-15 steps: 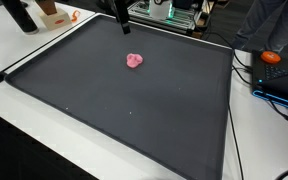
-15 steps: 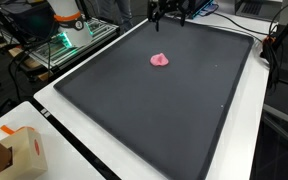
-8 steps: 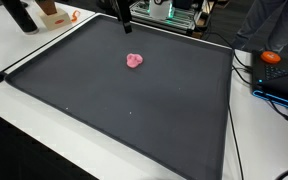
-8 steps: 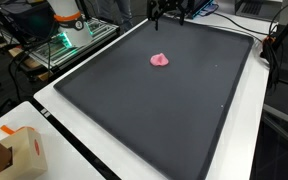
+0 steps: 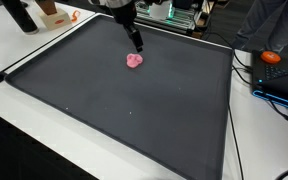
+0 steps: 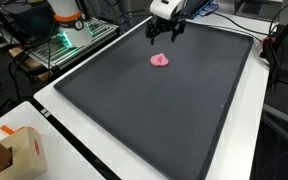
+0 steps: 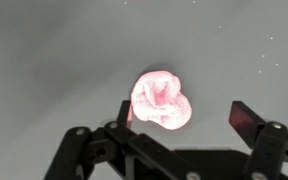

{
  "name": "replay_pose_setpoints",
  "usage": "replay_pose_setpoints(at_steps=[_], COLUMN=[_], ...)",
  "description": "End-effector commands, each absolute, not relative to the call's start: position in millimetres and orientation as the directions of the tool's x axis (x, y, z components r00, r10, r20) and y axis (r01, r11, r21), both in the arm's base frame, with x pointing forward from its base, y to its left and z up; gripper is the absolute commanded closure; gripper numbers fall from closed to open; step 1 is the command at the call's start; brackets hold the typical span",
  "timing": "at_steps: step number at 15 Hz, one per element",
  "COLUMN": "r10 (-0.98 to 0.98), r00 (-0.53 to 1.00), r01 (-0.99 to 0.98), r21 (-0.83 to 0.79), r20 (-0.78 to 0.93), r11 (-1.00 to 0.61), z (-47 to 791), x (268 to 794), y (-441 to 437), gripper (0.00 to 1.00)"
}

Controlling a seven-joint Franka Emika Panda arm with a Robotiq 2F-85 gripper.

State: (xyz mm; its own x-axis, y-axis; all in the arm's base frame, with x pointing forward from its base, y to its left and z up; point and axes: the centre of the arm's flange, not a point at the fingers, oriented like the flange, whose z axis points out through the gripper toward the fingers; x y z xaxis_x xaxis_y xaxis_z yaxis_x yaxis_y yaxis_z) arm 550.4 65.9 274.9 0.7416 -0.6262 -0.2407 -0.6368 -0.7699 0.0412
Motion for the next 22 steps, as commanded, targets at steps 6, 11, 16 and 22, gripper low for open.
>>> replay_pose_setpoints(at_steps=[6, 11, 16, 22], r10=[-0.595, -0.562, -0.538, -0.531], r00=[0.778, 0.800, 0.817, 0.823], r01=[-0.600, -0.566, -0.540, -0.531], r21=[0.041, 0.046, 0.054, 0.062], r20=[-0.200, -0.208, -0.208, -0.200], r11=[-0.799, -0.823, -0.840, -0.845], z=[209, 196, 193, 197], x=[548, 545, 543, 544], y=[65, 62, 61, 63], gripper=[0.00, 0.10, 0.58, 0.98])
